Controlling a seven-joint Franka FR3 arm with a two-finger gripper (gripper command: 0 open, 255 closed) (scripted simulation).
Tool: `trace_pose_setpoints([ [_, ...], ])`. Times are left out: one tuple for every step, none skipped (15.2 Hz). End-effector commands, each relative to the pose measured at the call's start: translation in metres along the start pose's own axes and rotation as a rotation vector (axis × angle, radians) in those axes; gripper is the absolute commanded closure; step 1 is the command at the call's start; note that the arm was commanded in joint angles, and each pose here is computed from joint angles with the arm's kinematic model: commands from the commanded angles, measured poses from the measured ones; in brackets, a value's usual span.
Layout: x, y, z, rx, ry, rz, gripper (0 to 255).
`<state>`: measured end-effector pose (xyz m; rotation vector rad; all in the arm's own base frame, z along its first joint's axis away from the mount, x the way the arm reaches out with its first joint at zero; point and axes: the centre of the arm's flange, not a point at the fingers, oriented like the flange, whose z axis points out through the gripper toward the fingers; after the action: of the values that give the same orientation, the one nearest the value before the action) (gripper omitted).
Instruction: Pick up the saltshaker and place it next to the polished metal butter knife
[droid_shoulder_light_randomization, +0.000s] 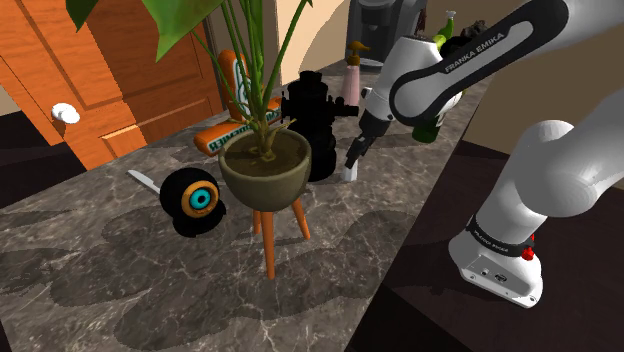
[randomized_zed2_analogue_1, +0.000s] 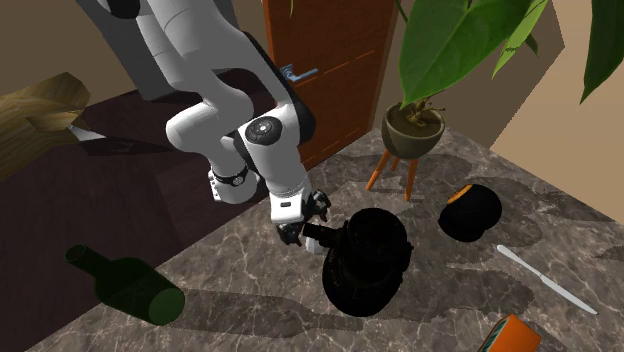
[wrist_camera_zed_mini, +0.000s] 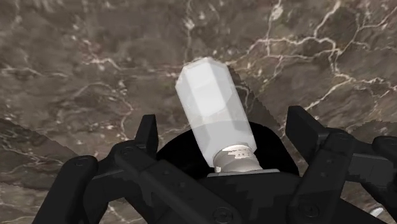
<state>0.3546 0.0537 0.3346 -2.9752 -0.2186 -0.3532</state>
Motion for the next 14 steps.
trace_pose_setpoints([
  [0.0000, -0.0001, 0.0006, 0.000, 0.000, 0.000, 0],
  [0.0000, -0.0001, 0.0006, 0.000, 0.000, 0.000, 0],
  [0.0000, -0.0001, 0.0006, 0.000, 0.000, 0.000, 0],
  [0.0000, -0.0001, 0.0005, 0.000, 0.000, 0.000, 0],
  [0.0000, -0.0001, 0.0005, 0.000, 0.000, 0.000, 255],
  [0.0000, -0.0001, 0.0005, 0.000, 0.000, 0.000, 255],
  [0.0000, -0.0001, 0.0005, 0.000, 0.000, 0.000, 255],
  [0.0000, -0.0001, 0.0005, 0.000, 0.000, 0.000, 255],
  [-0.0001, -0.0001, 0.0005, 0.000, 0.000, 0.000, 255],
  [-0.0001, -0.0001, 0.0005, 0.000, 0.000, 0.000, 255],
  [-0.0001, -0.0001, 0.0005, 0.000, 0.000, 0.000, 255],
  [-0.0001, -0.0001, 0.0005, 0.000, 0.000, 0.000, 255],
  [-0.0001, -0.0002, 0.0004, 0.000, 0.000, 0.000, 255],
  [0.0000, -0.0001, 0.0006, 0.000, 0.000, 0.000, 255],
])
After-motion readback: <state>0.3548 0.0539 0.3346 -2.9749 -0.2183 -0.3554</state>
